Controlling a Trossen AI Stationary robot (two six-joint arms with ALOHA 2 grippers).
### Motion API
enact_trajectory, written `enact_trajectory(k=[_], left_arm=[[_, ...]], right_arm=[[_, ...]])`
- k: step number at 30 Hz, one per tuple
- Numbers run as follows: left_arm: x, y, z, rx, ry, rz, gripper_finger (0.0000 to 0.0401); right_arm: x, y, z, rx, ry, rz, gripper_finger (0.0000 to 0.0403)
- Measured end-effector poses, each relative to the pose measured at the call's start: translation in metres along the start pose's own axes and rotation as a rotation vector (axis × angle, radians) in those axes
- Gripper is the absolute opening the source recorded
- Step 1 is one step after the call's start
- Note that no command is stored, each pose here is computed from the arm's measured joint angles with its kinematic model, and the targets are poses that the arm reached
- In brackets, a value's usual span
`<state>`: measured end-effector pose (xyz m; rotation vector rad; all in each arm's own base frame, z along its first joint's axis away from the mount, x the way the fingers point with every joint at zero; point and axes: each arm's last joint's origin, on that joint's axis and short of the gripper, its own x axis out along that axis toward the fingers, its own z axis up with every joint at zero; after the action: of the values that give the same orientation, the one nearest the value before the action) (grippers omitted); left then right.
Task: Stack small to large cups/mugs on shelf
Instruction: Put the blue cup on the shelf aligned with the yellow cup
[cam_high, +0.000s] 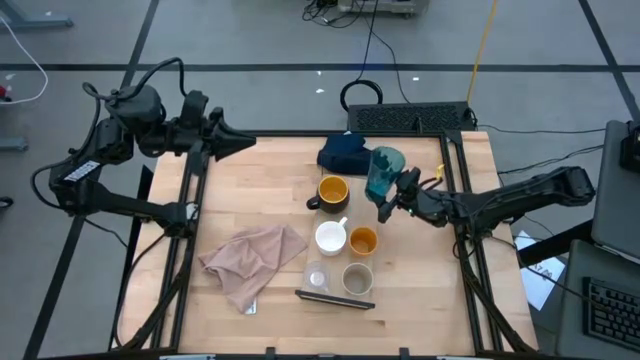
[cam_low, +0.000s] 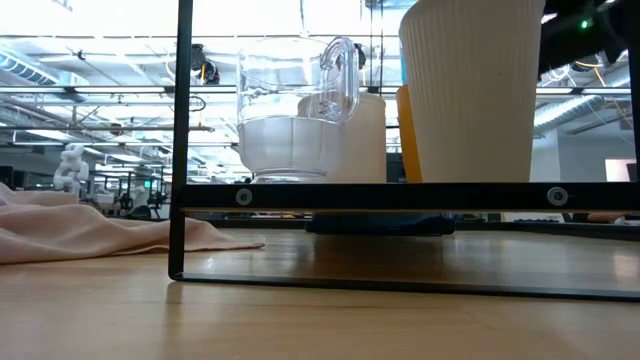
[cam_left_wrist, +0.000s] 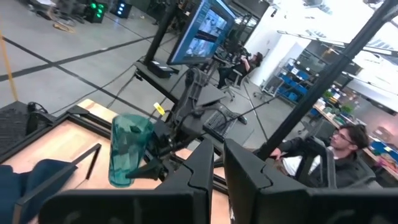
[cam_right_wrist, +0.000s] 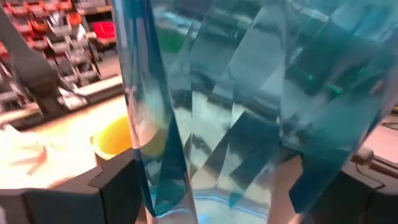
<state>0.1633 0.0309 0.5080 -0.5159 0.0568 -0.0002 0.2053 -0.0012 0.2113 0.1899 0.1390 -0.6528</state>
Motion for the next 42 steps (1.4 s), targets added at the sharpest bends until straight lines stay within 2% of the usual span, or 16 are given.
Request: enact_trajectory(k=[6, 11, 42], left_arm=[[0.000, 0.001, 0.000, 0.000, -0.016, 0.030, 0.0037], [0.000, 0.001, 0.000, -0.013, -0.016, 0.032, 0.0037], [0.000, 0.002, 0.000, -0.005, -0.013, 0.043, 0.0037]], right_arm=[[0.001, -0.007, -0.018, -0.046, 0.050, -0.021, 0.0336], [0.003, -0.006, -0.022, -0.058, 0.066, -0.021, 0.0336], [0.041, 0.004, -0.072, -0.065, 0.149, -0.057, 0.0336]])
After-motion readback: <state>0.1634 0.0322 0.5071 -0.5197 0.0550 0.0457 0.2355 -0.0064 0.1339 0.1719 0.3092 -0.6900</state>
